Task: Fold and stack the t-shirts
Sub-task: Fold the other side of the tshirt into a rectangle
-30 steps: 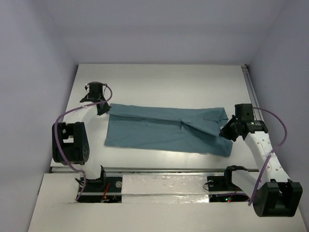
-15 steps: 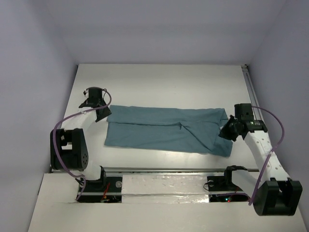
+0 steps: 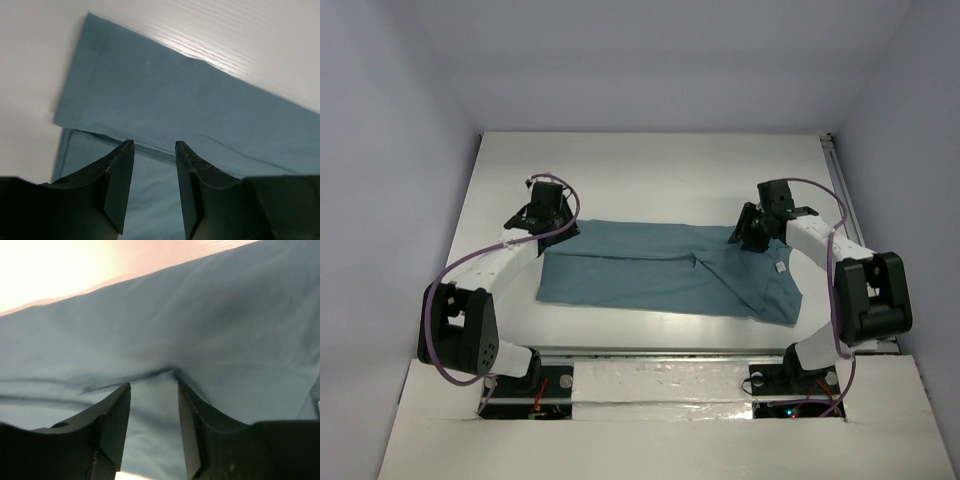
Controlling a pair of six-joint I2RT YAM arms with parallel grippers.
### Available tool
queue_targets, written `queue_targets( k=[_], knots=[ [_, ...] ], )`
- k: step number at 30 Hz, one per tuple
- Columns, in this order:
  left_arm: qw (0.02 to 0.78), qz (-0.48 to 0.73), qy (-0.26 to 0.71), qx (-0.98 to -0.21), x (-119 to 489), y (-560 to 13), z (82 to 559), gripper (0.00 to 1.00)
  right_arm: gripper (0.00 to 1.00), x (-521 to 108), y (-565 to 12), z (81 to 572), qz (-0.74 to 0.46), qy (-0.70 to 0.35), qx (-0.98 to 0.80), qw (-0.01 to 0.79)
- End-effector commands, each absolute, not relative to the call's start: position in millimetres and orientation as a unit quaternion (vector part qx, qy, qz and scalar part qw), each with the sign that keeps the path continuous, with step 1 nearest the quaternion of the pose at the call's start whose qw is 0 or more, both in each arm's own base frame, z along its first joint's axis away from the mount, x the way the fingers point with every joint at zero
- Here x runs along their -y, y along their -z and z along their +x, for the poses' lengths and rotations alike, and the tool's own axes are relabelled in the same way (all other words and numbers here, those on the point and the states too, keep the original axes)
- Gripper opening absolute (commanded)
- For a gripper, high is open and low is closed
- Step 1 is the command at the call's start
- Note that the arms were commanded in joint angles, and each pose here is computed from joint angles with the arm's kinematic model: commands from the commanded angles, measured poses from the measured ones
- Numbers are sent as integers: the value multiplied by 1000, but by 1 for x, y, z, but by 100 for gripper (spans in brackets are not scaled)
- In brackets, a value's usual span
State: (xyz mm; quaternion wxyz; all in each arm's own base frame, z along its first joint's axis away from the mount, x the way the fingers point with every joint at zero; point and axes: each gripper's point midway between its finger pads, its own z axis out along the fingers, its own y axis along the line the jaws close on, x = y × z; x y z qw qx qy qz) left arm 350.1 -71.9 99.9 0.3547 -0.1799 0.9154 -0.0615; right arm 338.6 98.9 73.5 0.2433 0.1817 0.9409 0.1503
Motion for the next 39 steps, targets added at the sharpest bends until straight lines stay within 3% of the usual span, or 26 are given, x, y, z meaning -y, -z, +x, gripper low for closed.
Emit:
queue_targets(
  k=[1,5,10,17,18,19,23,39],
  knots=[
    [370,-181,98,-906,86,-109,348,35,49,-103,-77,360,158,-144,-937,277],
    [360,-175,98,-911,89,-100,342,34,48,-104,-63,358,155,-136,-942,264],
    [353,-167,93,-916,88,-93,339,33,36,-109,-52,353,150,-126,-951,239],
    [356,-165,101,-914,91,-96,340,32,31,-107,-53,338,164,-104,-954,229],
    [357,-165,101,-914,91,-96,339,32,26,-106,-53,335,166,-103,-954,227],
    [356,-164,101,-915,91,-95,339,32,15,-106,-55,334,169,-104,-953,229],
    [355,-161,106,-915,93,-94,339,31,0,-112,-66,326,158,-109,-954,230],
    [361,-160,130,-909,101,-103,344,30,0,-193,-79,213,77,-153,-976,133]
  ],
)
